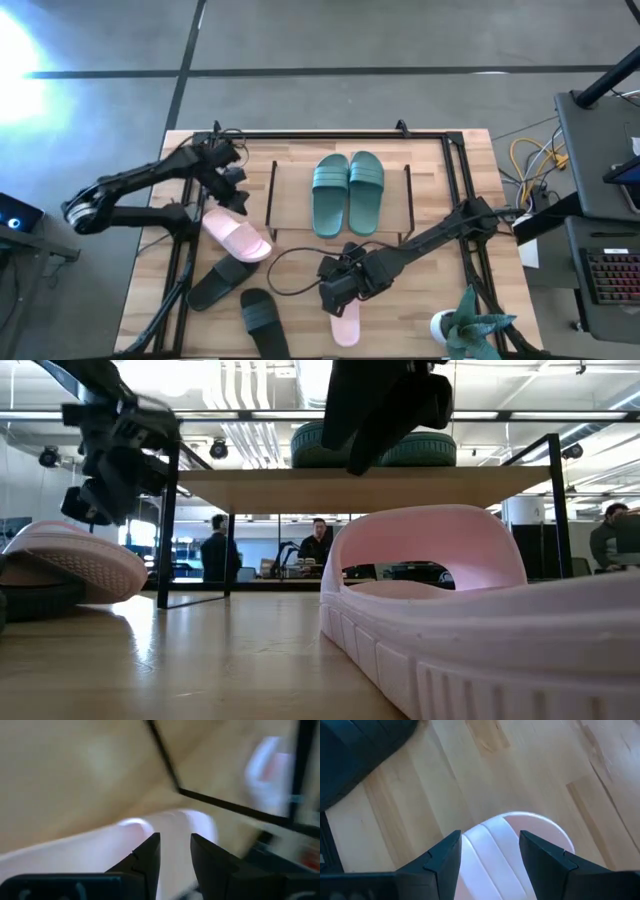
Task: Pick and place slides into the shelf
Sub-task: Move the top pink slipper to the right of the bottom pink slipper
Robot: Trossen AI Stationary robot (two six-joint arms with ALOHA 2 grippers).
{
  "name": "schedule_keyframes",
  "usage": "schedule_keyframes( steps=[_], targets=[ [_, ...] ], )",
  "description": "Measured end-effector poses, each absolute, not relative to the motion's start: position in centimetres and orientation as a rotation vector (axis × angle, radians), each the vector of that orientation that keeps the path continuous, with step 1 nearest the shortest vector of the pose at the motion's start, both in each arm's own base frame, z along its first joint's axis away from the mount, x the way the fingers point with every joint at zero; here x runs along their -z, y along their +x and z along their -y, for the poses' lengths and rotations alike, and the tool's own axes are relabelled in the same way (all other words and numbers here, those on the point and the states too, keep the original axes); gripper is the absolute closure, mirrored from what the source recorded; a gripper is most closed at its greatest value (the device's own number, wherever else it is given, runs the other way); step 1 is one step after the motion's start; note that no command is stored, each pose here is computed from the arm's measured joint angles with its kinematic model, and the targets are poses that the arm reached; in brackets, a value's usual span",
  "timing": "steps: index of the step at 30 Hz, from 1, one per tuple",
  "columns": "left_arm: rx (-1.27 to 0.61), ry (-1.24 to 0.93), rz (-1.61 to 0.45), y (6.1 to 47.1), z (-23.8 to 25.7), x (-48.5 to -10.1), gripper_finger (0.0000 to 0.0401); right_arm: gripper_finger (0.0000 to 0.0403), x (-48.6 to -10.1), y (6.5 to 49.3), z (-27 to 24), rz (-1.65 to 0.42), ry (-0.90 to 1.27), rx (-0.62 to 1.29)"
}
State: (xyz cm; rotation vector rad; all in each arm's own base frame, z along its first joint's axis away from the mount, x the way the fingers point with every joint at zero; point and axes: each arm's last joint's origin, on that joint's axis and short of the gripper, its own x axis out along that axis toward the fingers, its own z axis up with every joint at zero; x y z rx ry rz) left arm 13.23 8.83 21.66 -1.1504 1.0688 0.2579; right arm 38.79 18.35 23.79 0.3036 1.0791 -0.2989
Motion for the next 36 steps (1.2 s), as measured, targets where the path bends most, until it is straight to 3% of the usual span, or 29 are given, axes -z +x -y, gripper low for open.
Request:
schedule_keyframes(
  steps=[3, 6, 13, 20, 36],
  targets=[
    [-0.15, -1.25, -1.056, 13.2, -9.9, -21.0, 0.0309, 0.0211, -23.8, 38.6, -18.5, -1.082, 0.323, 0.314],
    [-0.202, -1.261, -1.169, 12.6, -10.5, -19.9, 0.0309, 0.0211, -23.7, 38.5, -18.7, -1.08, 0.344, 0.323],
    [-0.089, -1.315, -1.351, 12.0, -10.3, -18.1, 0.0308, 0.0211, -23.7, 38.3, -19.1, -1.071, 0.378, 0.349],
    [0.026, -1.414, -1.311, 11.8, -9.7, -16.6, 0.0308, 0.0211, -23.7, 38.3, -19.1, -1.065, 0.397, 0.363],
    [0.062, -1.42, -1.224, 12.1, -8.9, -15.8, 0.0308, 0.0211, -23.7, 38.4, -19.1, -1.038, 0.428, 0.398]
  ],
)
